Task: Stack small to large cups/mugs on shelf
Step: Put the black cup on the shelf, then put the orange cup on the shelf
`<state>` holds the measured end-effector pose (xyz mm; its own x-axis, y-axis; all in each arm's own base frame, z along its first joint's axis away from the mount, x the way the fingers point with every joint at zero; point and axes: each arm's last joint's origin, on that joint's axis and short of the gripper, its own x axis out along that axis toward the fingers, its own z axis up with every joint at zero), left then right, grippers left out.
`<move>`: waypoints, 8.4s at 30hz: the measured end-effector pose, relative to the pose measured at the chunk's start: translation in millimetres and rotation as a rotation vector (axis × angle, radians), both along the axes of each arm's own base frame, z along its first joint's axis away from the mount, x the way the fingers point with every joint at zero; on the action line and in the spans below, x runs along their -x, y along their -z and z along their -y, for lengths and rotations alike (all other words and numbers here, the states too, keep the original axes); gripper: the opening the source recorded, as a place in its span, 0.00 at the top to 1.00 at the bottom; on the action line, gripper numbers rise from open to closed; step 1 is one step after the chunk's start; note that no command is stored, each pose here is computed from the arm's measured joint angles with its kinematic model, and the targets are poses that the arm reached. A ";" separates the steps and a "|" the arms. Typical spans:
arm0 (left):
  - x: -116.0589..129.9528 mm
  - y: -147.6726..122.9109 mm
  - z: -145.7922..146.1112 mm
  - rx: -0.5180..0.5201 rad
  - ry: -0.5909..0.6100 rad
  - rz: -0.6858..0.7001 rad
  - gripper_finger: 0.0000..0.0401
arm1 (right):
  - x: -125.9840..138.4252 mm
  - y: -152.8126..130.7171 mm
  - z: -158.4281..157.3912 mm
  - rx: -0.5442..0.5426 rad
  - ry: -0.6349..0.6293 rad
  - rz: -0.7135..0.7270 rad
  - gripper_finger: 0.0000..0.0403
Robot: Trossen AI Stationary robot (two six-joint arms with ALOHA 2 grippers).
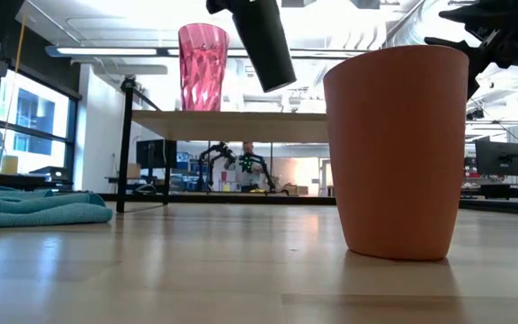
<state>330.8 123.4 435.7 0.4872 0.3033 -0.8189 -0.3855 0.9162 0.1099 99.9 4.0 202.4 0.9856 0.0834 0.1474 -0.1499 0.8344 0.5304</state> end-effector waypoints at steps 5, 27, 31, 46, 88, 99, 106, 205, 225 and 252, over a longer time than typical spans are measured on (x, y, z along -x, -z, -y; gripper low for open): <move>-7.8 6.2 -2.0 -0.004 0.010 -0.009 1.00 | -0.1 0.3 0.0 0.004 0.000 -0.003 0.65; -14.7 23.4 -7.2 -0.034 -0.010 -0.133 1.00 | -0.3 2.0 0.0 0.008 0.001 -0.019 0.65; -13.1 24.1 -7.0 -0.038 -0.015 -0.152 1.00 | -0.3 2.0 0.0 0.008 0.002 -0.019 0.65; -13.4 23.9 -7.5 -0.038 -0.016 -0.147 1.00 | -0.3 1.9 0.0 0.007 0.002 -0.019 0.65; -9.4 28.5 -24.8 0.020 -0.036 -0.147 1.00 | -1.0 6.1 0.1 -0.003 0.001 -0.039 0.65; -9.6 28.5 -24.3 0.035 -0.028 -0.141 1.00 | -1.0 6.1 0.0 -0.003 0.001 -0.039 0.65; -10.7 31.5 -24.8 0.042 -0.028 -0.159 1.00 | -1.0 6.0 0.1 -0.004 0.001 -0.039 0.65; 121.6 -95.6 156.8 0.101 0.380 0.391 0.76 | -1.6 -24.5 -9.7 -0.012 -0.008 0.184 0.65; 115.4 35.4 193.5 0.013 0.170 0.361 0.76 | -68.9 -71.4 -70.6 -0.011 -0.151 -0.513 0.65; 140.9 85.4 182.3 -0.044 0.180 0.409 0.76 | -156.2 -25.8 -170.4 -0.166 0.040 -0.894 0.65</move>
<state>189.9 -58.9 350.3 0.8166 0.2145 -0.5359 -0.2404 0.9704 0.0220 256.2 174.5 228.2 0.7400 0.0923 -0.6662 0.4026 0.7328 0.5486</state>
